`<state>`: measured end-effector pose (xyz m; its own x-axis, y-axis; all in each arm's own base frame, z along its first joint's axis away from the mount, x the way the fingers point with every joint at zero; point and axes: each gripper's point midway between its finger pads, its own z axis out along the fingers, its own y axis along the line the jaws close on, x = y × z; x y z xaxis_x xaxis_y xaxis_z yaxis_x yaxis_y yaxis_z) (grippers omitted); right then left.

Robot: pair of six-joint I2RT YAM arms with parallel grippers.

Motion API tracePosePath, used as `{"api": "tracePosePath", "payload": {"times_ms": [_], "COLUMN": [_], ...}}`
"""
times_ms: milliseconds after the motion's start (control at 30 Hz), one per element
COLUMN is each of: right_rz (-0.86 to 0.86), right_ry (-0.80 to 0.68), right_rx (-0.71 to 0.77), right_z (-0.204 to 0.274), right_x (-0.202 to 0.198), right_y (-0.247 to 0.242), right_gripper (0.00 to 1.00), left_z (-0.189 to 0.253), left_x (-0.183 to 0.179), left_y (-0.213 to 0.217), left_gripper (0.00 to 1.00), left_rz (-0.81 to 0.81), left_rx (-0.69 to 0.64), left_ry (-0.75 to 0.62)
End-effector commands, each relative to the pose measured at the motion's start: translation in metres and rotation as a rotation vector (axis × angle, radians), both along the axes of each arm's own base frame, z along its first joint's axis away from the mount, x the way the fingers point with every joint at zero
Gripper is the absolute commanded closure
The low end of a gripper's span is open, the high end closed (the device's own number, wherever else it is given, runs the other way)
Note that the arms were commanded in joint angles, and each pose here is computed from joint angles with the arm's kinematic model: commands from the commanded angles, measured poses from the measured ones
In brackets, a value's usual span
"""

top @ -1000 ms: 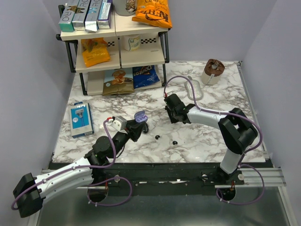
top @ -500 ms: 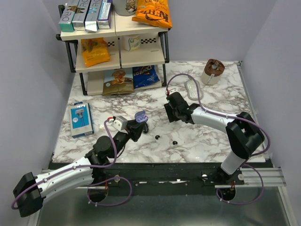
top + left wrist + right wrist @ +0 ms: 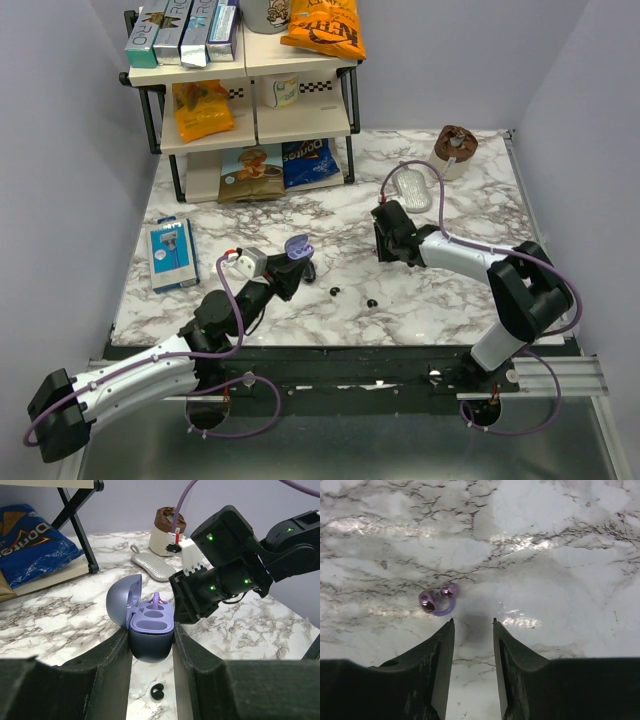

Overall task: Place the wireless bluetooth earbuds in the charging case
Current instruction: Adjust the earbud at the center of the board.

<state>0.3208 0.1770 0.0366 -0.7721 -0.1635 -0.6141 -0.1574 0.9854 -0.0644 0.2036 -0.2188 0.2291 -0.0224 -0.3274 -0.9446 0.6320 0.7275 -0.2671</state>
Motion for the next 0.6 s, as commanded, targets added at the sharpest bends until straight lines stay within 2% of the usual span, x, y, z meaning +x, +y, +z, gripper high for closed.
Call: {"api": "tracePosePath", "payload": {"times_ms": [0, 100, 567], "right_rz": [-0.058, -0.037, 0.038], "right_ry": [0.021, 0.040, 0.072], "right_rx": [0.043, 0.046, 0.116], "right_z": [-0.009, -0.013, -0.013], "right_x": [0.002, 0.004, 0.008], "right_y": [-0.005, -0.002, 0.024], "right_gripper": [0.58, 0.60, 0.60], "left_z": [-0.002, -0.003, -0.007], "left_x": [-0.001, -0.002, 0.000], "left_y": [0.002, 0.001, 0.001], "left_gripper": [1.00, 1.00, 1.00], "left_rz": [0.006, 0.004, 0.009], "left_rx": [-0.011, -0.010, -0.007], "left_ry": [0.006, 0.007, 0.016]}}
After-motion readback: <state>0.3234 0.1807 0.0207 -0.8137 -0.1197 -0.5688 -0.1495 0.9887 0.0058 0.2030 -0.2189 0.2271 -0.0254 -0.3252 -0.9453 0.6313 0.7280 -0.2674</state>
